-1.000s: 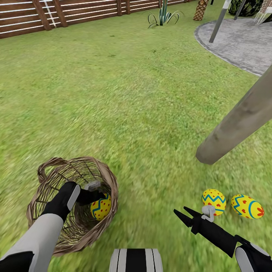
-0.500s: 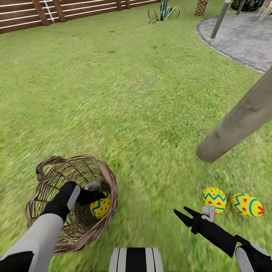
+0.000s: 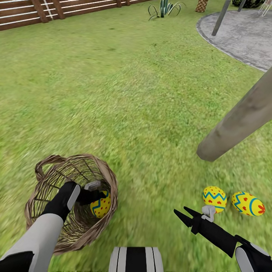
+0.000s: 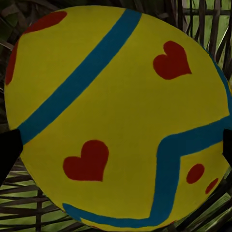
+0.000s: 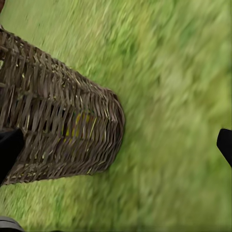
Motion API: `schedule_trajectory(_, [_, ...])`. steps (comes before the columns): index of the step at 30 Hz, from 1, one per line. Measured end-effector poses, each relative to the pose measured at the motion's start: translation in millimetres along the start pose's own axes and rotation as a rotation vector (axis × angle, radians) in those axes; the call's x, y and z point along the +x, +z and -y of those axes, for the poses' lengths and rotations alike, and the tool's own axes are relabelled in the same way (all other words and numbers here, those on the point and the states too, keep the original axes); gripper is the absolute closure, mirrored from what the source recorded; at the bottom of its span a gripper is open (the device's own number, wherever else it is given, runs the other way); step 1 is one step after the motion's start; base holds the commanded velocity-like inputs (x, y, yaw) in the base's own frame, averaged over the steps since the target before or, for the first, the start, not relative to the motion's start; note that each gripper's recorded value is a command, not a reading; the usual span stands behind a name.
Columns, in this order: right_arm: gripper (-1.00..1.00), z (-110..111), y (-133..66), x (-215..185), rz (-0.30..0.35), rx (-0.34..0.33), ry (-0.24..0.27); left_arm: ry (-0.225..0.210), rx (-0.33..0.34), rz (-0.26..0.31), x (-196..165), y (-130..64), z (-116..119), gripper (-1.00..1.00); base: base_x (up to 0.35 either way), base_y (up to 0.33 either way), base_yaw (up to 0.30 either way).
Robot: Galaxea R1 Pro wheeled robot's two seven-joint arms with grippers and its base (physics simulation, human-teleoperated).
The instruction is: Take the three Easter eggs out of the wicker basket on the lawn in the garden, then place them on the lawn next to a single tree (choose any tree) so that all three eggs are next to the same tree and none are left in the basket.
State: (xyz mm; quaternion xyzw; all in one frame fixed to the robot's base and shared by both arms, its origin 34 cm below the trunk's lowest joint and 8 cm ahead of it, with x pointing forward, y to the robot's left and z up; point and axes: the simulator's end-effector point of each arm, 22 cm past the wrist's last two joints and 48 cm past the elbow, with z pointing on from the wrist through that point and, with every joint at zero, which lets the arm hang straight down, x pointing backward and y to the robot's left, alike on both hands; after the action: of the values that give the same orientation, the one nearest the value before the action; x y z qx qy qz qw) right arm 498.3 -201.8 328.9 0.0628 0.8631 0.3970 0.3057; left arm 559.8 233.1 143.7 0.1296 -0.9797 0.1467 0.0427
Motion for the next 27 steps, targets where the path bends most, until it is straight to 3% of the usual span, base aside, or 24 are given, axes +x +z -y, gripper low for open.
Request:
schedule_trajectory(22, [-1.0, 4.0, 1.5, 4.1, -0.008, 0.006, 0.008, 0.001, 0.004, 0.012, -5.1, 0.8, 0.5, -1.0, 0.0, 0.0, 0.0])
schedule_trajectory(23, [-1.0, 4.0, 1.5, 4.2, -0.008, 0.007, 0.008, 0.001, 0.004, 0.012, -5.2, 0.8, 0.5, 1.0, 0.0, 0.0, 0.0])
schedule_trajectory(27, [-1.0, 4.2, 1.5, 4.1, -0.008, 0.008, 0.008, 0.001, 0.004, 0.012, -5.3, 0.8, 0.5, 1.0, 0.0, 0.0, 0.0])
